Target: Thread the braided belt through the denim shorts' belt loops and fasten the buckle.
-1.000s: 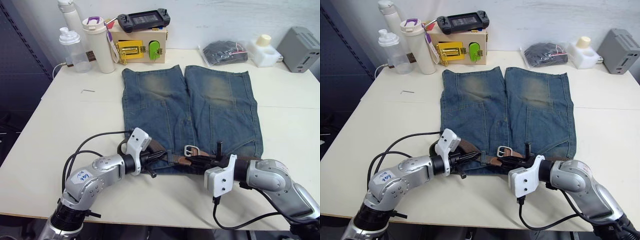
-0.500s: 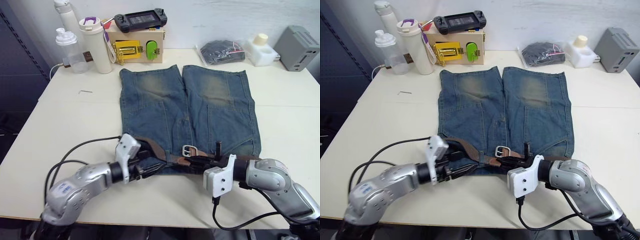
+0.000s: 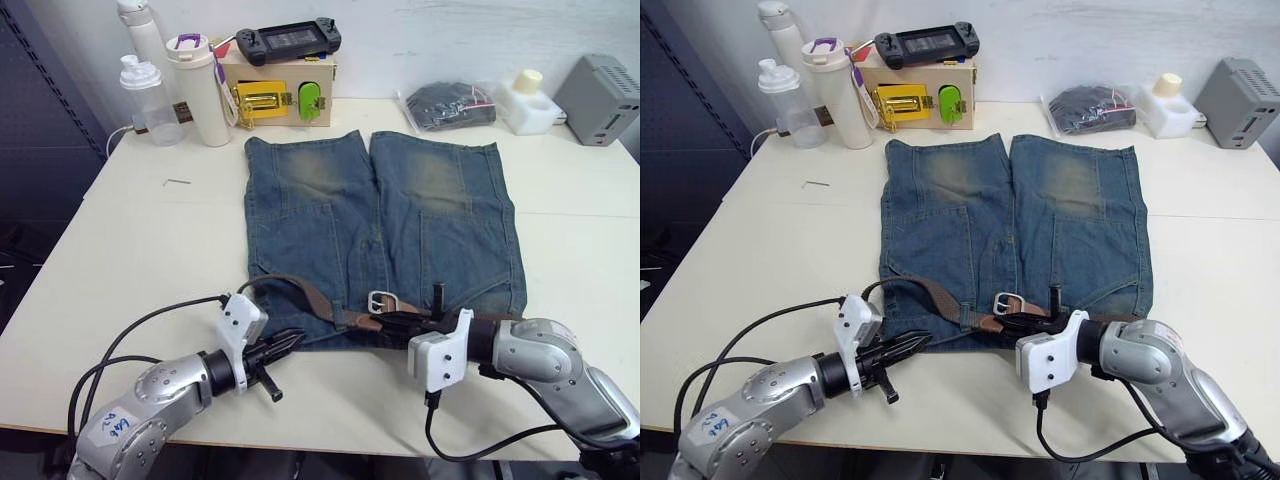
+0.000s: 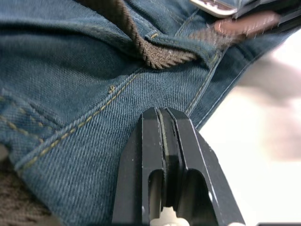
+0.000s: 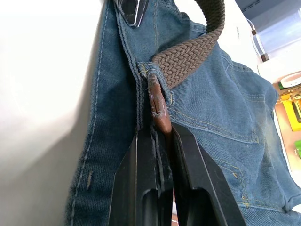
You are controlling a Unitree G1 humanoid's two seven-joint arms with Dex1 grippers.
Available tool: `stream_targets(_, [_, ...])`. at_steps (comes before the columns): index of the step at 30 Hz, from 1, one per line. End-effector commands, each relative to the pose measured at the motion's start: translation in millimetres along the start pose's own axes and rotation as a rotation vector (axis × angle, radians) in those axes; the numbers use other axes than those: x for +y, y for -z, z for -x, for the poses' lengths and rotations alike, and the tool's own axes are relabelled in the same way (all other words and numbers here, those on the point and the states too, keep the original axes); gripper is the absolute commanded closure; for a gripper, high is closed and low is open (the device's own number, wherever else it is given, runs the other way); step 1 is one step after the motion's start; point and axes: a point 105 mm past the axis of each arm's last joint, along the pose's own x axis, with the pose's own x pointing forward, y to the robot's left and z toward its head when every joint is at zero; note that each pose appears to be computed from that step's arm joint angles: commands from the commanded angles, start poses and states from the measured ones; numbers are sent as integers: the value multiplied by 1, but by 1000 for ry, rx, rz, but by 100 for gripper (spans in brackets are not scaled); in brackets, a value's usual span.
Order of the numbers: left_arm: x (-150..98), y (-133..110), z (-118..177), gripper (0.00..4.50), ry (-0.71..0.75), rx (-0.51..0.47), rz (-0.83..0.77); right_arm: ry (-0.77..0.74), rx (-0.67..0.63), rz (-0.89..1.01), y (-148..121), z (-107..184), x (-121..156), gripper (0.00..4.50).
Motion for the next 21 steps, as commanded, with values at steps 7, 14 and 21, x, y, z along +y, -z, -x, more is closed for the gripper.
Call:
stream_targets(7, [11, 23, 1, 448, -1, 102, -42, 1, -27, -333, -18, 56, -52, 450])
stream_targets(14, [13, 20, 0, 448, 8, 92, -95, 69, -13, -457, -12, 85, -82, 450])
stream_targets(21, [0, -36, 10, 448, 179, -130, -77, 32, -41, -394, -16, 62, -79, 450])
